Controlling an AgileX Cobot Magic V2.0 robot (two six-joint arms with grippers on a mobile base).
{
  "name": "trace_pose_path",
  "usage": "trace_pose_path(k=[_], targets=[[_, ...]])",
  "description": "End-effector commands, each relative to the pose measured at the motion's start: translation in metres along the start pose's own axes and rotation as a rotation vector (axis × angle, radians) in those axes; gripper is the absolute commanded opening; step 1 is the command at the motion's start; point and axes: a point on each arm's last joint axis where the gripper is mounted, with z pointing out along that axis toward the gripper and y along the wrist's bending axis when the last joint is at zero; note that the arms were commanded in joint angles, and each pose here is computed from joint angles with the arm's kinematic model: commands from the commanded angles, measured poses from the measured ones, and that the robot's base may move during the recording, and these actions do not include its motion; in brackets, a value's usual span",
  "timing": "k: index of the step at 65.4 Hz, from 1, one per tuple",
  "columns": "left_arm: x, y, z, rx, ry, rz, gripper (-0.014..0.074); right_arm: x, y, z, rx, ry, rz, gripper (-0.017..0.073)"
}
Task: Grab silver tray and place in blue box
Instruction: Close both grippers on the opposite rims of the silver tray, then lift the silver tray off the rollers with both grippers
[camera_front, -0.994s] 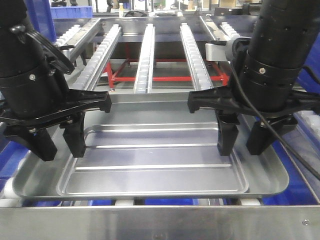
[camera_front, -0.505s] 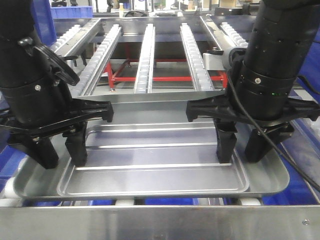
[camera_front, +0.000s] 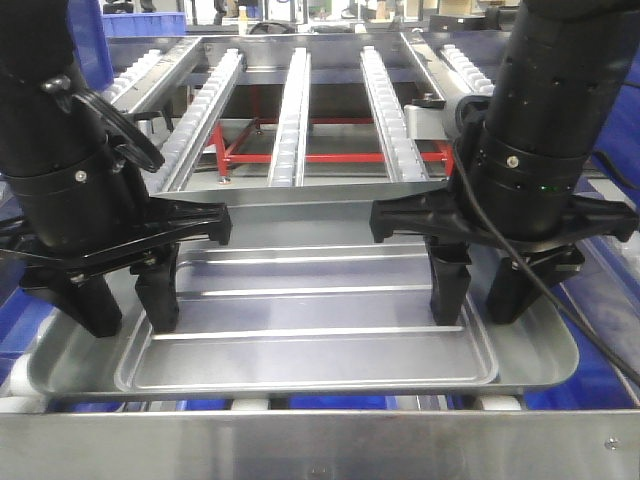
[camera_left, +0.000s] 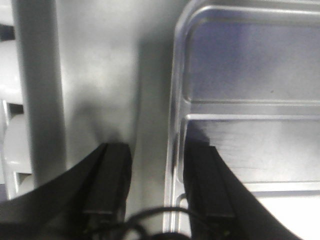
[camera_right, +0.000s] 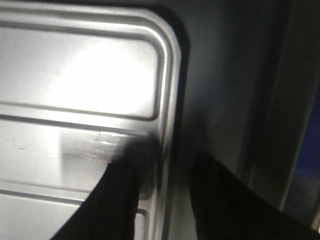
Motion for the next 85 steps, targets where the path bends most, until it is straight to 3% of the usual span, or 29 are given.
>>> trace_pose_path(k=[1, 35, 41, 53, 55, 85], targets=[[-0.0055, -0.0067, -0.0101, 0.037, -0.048, -0.005, 0.0197, -0.0113, 0.0031, -0.0142, -0.030, -0.078, -0.015, 0.0384], [-0.0054, -0.0066, -0.0101, 0.036, -0.047, -0.005, 0.0188, -0.0113, 0.0031, -0.0142, -0.030, -0.078, -0.015, 0.0370], [-0.0054, -0.0066, -0.0101, 0.036, -0.047, -0.005, 0.0122, -0.0112, 0.0031, -0.0142, -0.030, -0.078, -0.015, 0.0296], [-0.0054, -0.0066, -0.0101, 0.036, -0.047, -0.005, -0.0085, -0.0107, 0.0028, -0.0141, -0.027, -0.073, -0.014, 0.0046], [-0.0054, -0.0066, -0.0101, 0.036, -0.047, -0.005, -0.0113, -0.0107, 0.0028, -0.0141, -0.027, -0.073, -0.014, 0.0049], [-0.0054, -0.0066, -0.0101, 0.036, -0.047, -0.005, -0.0104, -0.0110, 0.0029, -0.0142, -0.029, -0.075, -0.015, 0.0049]])
